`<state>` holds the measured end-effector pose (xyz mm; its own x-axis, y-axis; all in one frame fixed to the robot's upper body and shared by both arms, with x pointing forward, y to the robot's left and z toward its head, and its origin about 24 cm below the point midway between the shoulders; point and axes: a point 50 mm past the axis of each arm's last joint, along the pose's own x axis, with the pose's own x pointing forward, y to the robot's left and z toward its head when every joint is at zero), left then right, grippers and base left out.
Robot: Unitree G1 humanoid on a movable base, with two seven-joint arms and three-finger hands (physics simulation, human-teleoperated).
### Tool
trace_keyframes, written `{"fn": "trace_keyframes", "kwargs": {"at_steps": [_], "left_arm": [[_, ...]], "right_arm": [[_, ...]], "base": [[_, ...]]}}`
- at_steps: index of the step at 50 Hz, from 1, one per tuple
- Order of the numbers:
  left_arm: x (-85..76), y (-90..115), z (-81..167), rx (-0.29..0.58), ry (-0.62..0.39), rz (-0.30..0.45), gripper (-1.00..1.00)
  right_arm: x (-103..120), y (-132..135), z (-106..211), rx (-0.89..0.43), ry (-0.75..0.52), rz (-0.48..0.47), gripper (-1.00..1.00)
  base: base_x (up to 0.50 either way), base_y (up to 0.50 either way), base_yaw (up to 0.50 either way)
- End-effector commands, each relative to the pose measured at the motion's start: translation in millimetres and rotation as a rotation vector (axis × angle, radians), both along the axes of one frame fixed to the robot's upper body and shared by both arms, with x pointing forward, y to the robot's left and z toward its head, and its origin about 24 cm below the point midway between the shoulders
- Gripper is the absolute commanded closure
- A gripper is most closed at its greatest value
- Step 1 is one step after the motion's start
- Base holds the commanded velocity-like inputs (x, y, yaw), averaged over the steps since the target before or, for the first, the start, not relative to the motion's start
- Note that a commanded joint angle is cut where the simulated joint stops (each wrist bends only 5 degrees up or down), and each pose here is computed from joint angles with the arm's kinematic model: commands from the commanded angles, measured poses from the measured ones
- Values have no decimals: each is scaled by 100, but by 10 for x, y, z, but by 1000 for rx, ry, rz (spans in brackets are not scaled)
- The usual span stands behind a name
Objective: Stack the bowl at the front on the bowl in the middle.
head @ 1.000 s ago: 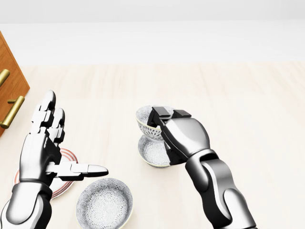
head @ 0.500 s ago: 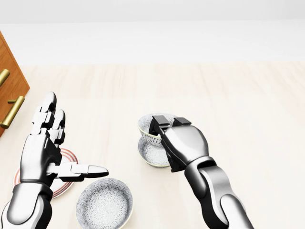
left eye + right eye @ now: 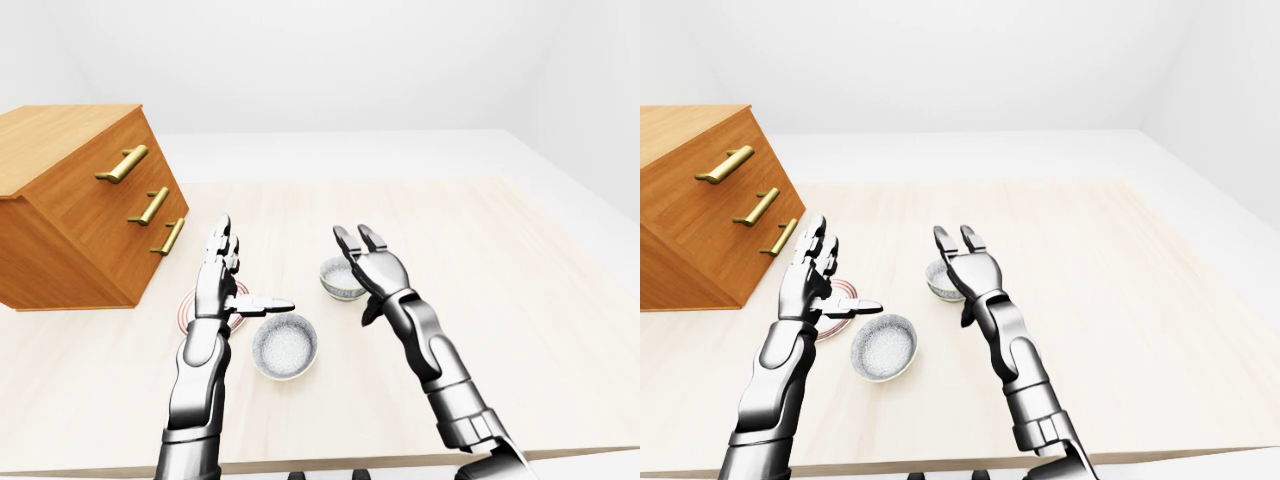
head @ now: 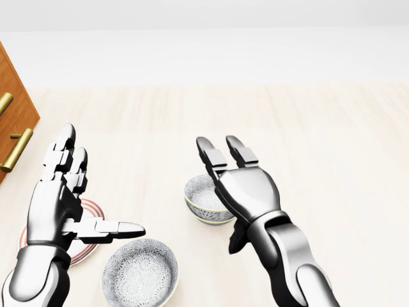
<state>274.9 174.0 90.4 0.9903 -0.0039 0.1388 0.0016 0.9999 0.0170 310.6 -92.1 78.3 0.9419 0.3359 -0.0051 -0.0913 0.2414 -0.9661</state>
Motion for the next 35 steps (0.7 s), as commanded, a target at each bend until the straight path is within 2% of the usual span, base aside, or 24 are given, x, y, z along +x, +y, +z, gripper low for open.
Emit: {"fn": "trace_keyframes", "kwargs": {"at_steps": [1,8,13,14,16,20,23,25,26,30,35], "left_arm": [[-2,3,3,0,-1,1,-100],[0,2,9,0,-4,0,-100],[-7,21,68,2,-28,2,-100],[-9,24,76,5,-31,3,-100],[-10,27,102,6,-42,3,-100],[-24,27,176,13,-74,5,-100],[-35,16,210,16,-89,3,-100],[-35,16,211,17,-90,3,-100],[-41,11,252,21,-107,2,-100],[-53,7,294,26,-126,1,-100],[-74,4,339,31,-146,1,-100]], "right_arm": [[-41,17,102,23,-12,16,-100],[-8,-4,321,81,-43,33,-100],[34,-84,541,266,-83,40,-100],[17,-117,600,355,-87,50,-100],[-25,-158,668,402,-109,66,-100],[-155,-273,892,593,-171,125,-100],[-211,-355,993,673,-221,139,-100],[-214,-355,998,674,-225,142,-100],[-264,-443,1096,769,-265,145,-100],[-349,-581,1111,922,-268,117,-100],[-444,-691,1115,1010,-289,88,-100]], "base": [[0,0,0],[0,0,0],[0,0,0],[0,0,0],[0,0,0],[0,0,0],[0,0,0],[0,0,0],[0,0,0],[0,0,0],[0,0,0]]}}
